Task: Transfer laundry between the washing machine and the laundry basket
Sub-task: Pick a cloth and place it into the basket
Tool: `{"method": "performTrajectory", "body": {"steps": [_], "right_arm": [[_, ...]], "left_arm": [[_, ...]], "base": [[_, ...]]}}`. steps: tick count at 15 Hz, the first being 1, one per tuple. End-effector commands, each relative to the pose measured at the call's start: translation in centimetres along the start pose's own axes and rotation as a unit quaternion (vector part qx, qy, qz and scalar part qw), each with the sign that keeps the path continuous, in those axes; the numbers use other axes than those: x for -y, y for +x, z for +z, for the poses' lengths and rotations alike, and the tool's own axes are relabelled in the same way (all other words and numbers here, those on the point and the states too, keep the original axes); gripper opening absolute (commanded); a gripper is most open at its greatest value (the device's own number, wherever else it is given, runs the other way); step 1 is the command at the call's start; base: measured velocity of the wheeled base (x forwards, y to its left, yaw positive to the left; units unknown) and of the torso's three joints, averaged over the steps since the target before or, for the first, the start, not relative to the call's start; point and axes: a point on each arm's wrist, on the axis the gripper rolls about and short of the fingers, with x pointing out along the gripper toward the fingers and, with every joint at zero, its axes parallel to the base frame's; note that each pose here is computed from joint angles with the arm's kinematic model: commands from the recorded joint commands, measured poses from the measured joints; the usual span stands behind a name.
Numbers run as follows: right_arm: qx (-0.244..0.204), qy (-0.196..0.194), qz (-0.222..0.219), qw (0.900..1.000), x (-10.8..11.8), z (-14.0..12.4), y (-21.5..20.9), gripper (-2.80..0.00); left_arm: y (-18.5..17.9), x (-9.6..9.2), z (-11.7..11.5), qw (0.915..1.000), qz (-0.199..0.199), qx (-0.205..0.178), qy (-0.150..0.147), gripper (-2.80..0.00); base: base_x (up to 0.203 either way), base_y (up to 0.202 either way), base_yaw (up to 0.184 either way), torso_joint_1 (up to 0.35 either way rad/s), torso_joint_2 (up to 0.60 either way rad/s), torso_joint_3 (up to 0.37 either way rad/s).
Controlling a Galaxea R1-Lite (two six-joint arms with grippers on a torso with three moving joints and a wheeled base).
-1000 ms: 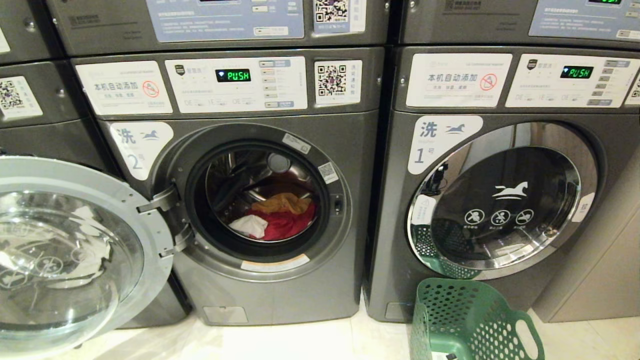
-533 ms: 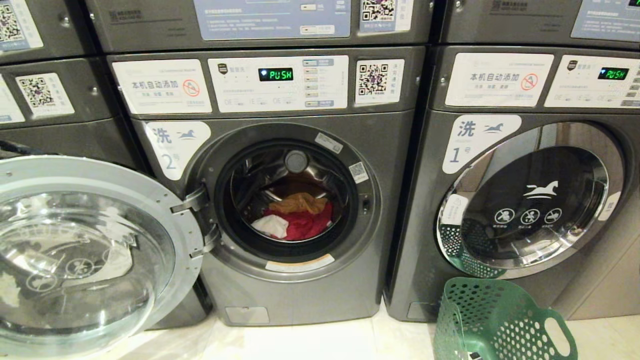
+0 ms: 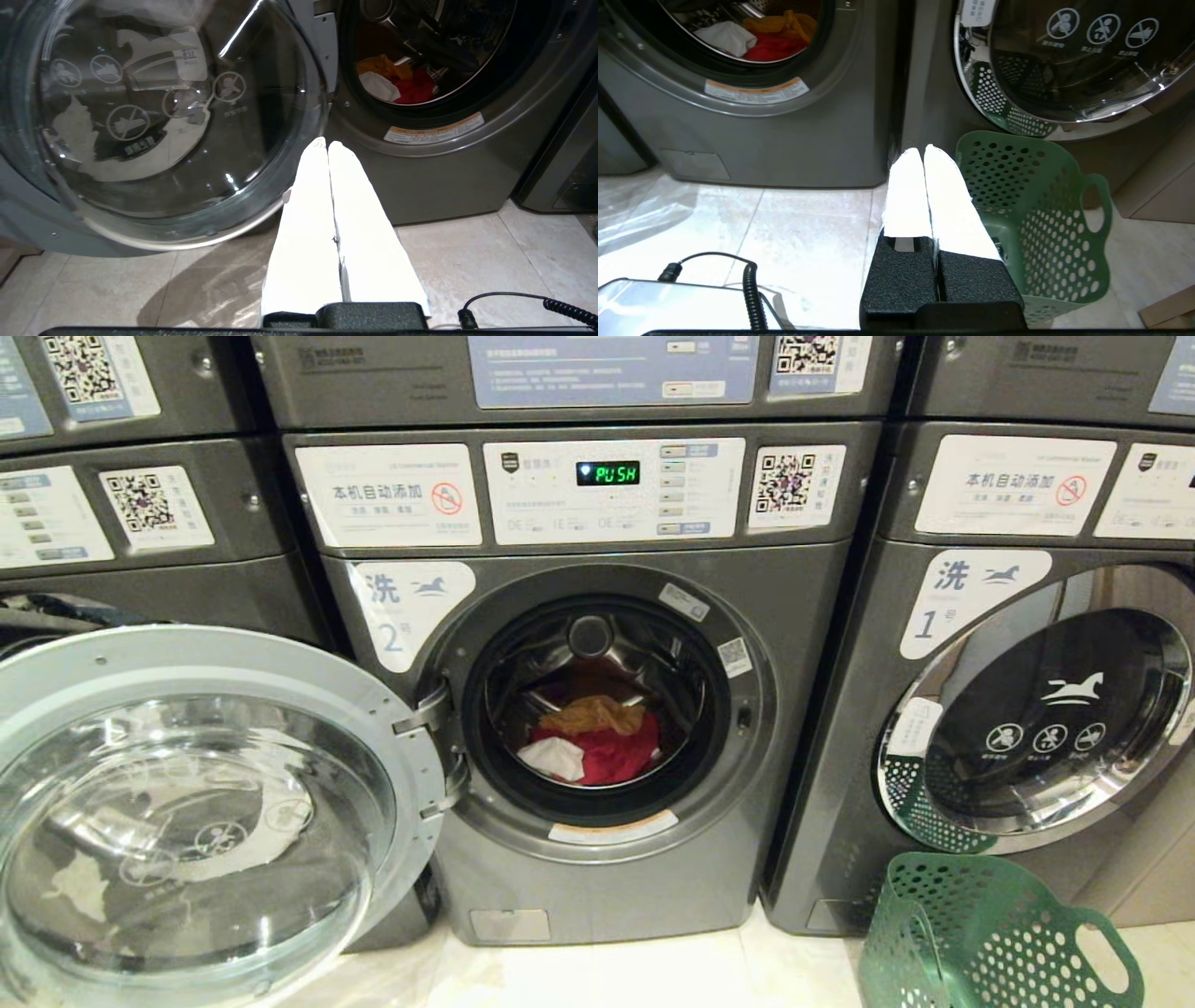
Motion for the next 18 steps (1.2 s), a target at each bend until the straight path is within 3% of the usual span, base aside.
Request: {"method": "performTrajectory", "body": {"steps": [1, 4, 9, 15, 18], "right_arm": [[-0.001, 0.000, -0.001, 1.000, 0.00, -0.01, 0.01, -2.80], [-0.001, 0.000, -0.001, 1.000, 0.00, -0.01, 0.01, -2.80], [-0.001, 0.000, -0.001, 1.000, 0.00, -0.01, 0.01, -2.80], [-0.001, 0.001, 0.000, 1.000, 0.00, -0.01, 0.01, -2.80], [-0.001, 0.001, 0.000, 1.000, 0.00, -0.01, 0.01, -2.80]], "left_arm": [[0.00, 0.00, -0.01, 1.0000, 0.000, 0.000, 0.000, -2.80], [0.00, 0.01, -0.01, 1.0000, -0.001, 0.000, 0.001, -2.80], [0.00, 0.01, 0.01, 1.0000, -0.001, 0.001, 0.003, -2.80], [0.00, 0.01, 0.01, 1.0000, -0.001, 0.001, 0.002, -2.80], [0.00, 0.00, -0.01, 1.0000, 0.000, 0.000, -0.002, -2.80]], "base": [[0.000, 0.201, -0.004, 0.001, 0.01, 0.002], [0.000, 0.163, -0.002, 0.002, 0.00, 0.006], [0.000, 0.014, 0.000, 0.000, 0.00, 0.000], [0.171, 0.000, -0.001, 0.003, 0.00, 0.002], [0.033, 0.000, 0.001, 0.005, 0.00, 0.000]]}}
